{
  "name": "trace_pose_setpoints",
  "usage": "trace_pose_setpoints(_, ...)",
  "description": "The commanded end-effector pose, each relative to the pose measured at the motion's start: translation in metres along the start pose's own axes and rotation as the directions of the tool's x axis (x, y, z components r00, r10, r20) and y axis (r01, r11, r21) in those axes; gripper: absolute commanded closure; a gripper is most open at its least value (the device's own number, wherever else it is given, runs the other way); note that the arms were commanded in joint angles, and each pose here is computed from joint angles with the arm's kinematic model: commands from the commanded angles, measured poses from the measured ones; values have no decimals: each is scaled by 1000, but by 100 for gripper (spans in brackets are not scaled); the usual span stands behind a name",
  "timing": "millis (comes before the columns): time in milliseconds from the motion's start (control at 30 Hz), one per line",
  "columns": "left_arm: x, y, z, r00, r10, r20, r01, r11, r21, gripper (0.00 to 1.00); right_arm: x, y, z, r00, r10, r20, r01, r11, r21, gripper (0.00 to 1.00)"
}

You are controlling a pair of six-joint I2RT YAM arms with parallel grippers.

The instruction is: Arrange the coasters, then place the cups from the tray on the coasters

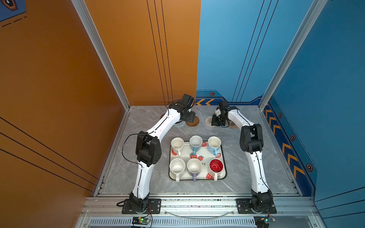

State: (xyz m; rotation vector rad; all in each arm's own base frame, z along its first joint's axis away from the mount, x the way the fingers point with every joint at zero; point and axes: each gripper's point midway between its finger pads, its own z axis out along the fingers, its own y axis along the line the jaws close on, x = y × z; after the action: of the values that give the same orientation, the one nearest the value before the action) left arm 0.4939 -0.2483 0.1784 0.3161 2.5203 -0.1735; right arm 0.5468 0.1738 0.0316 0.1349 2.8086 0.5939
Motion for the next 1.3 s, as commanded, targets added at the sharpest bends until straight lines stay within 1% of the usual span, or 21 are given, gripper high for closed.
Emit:
trace_pose_setpoints(0, -7, -4, -17, 999, -23, 45, 23, 1000, 11, 33, 9, 7, 14, 999, 5, -40, -6, 1000, -10, 100)
trace_pose_setpoints(67, -9, -5, -17, 997, -36, 63, 34, 999, 30, 33, 9, 12, 17, 999, 6, -43, -7, 1000, -21, 100)
trace_pose_setpoints(267, -16, -8, -14, 985, -140, 102, 126, 983, 133, 34, 7, 21, 23, 999, 7, -42, -9, 999, -41, 100)
trace_pose_setpoints(733, -16, -5, -20, 979, -159, 125, 141, 980, 143, 34, -4, 45, 40, 999, 24, -24, -27, 990, -139, 100)
trace_pose_setpoints(967, -16, -4, -21, 978, -163, 128, 144, 979, 146, 34, -13, 53, 41, 1000, 27, 0, -26, 986, -166, 100)
trace_pose_setpoints(1267, -14, -7, -19, 977, -174, 124, 153, 974, 166, 34, -26, 60, 49, 998, 57, 39, -47, 975, -216, 100)
